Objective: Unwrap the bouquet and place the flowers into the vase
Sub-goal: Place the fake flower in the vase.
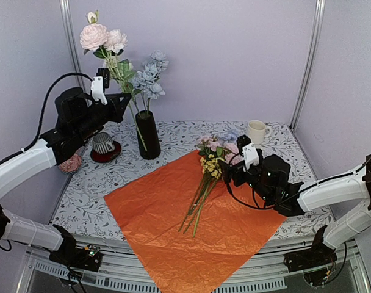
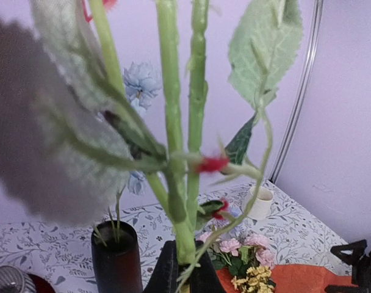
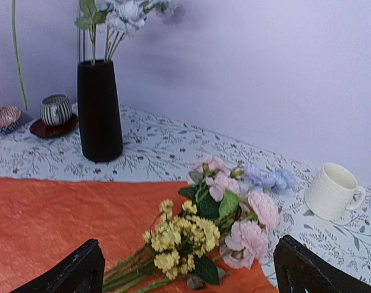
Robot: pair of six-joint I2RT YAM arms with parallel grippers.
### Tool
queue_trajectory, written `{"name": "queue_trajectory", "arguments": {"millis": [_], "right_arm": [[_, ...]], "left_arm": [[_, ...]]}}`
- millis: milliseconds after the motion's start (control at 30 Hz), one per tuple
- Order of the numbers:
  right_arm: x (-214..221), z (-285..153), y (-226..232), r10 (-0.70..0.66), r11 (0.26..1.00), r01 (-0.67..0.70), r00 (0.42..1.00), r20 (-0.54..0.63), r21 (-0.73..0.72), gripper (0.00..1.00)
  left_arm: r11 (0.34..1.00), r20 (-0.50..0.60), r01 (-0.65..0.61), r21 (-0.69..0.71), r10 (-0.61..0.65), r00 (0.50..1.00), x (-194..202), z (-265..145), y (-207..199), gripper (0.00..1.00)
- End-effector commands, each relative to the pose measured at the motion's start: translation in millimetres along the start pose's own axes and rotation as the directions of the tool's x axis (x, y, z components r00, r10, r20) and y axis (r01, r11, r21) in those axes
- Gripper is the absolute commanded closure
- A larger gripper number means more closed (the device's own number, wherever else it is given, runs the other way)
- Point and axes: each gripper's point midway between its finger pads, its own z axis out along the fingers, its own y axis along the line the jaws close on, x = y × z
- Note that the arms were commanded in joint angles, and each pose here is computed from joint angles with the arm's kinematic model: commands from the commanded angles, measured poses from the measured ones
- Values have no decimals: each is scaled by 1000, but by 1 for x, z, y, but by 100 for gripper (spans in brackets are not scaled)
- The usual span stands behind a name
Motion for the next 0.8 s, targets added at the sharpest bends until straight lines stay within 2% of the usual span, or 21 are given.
{"name": "queue_trajectory", "arguments": {"millis": [0, 167, 367, 500, 767], "right_arm": [[11, -4, -13, 14, 997, -17, 999, 45, 75, 1], [21, 3, -5, 20, 999, -21, 1000, 21, 50, 1], [23, 6, -1, 14, 999, -15, 1000, 20, 33, 1], [22, 5, 0, 12, 1000, -13, 1000, 21, 27, 1], [21, 3, 6, 29, 1000, -28, 999, 23, -12, 1]], "left_arm": [[993, 97, -95, -66, 101, 990, -49, 4, 12, 98], [986, 192, -134, -102, 152, 970, -90, 10, 20, 98], [977, 277, -167, -136, 199, 940, -117, 20, 28, 99], [984, 318, -142, -109, 170, 933, -122, 31, 33, 99], [986, 322, -130, -107, 158, 934, -102, 67, 50, 100]]}}
